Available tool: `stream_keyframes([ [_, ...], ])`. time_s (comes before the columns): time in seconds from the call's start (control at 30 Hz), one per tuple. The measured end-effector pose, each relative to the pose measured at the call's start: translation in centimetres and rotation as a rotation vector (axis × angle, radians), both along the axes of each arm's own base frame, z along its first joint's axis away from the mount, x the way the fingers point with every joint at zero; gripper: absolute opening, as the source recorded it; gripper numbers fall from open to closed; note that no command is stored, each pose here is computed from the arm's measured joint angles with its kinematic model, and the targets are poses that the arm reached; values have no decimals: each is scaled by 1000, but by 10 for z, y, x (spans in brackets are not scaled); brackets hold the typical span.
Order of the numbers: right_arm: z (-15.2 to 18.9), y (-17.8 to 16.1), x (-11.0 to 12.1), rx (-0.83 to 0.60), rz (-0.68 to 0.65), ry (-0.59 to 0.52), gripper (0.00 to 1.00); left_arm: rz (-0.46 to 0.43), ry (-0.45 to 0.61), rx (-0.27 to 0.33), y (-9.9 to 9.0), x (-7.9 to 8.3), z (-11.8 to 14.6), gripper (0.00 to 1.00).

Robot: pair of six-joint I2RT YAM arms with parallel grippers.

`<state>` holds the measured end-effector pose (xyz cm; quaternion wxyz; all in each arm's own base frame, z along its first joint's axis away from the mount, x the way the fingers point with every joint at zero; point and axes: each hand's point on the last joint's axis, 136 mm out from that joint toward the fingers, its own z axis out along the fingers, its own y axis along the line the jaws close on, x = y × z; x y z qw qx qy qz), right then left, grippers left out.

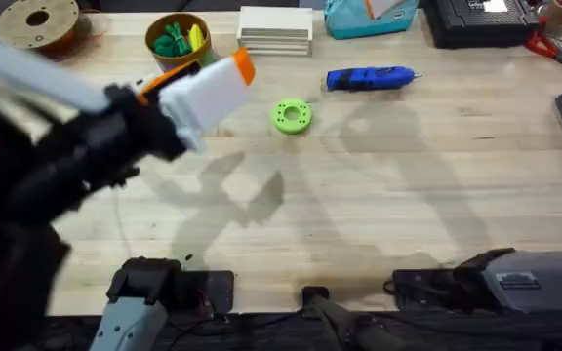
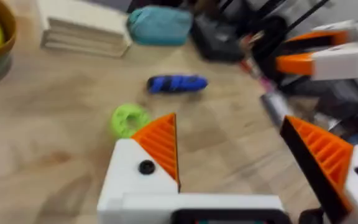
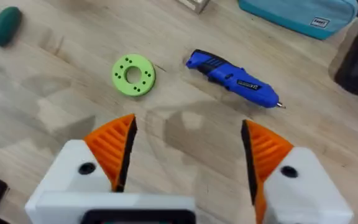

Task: Pick up the gripper from the table and insert it into the empty holder that is missing its gripper. Then pick up a screw, insert it into the mounting hole, and use the screwdriver to tighten it. Finally, clean up the table by picking up the vegetable and placing it into the bucket.

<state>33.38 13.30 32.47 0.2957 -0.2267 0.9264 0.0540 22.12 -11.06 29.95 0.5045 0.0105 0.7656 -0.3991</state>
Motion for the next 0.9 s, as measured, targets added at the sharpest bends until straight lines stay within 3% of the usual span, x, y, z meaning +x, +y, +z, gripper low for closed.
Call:
stream_keyframes([
  [0.27, 0, 0, 0, 0, 0, 0, 908, -5, 371, 278, 16, 29, -41, 987],
  [0.4, 0, 0, 0, 0, 0, 0, 908, 11, 536, 446, 35, 37, -51, 986],
  [0.57, 0, 0, 0, 0, 0, 0, 908, 61, 669, 627, 63, 55, -60, 986],
  [0.73, 0, 0, 0, 0, 0, 0, 908, 113, 758, 760, 87, 67, -82, 986],
  [0.9, 0, 0, 0, 0, 0, 0, 908, 130, 811, 821, 97, 72, -97, 986],
])
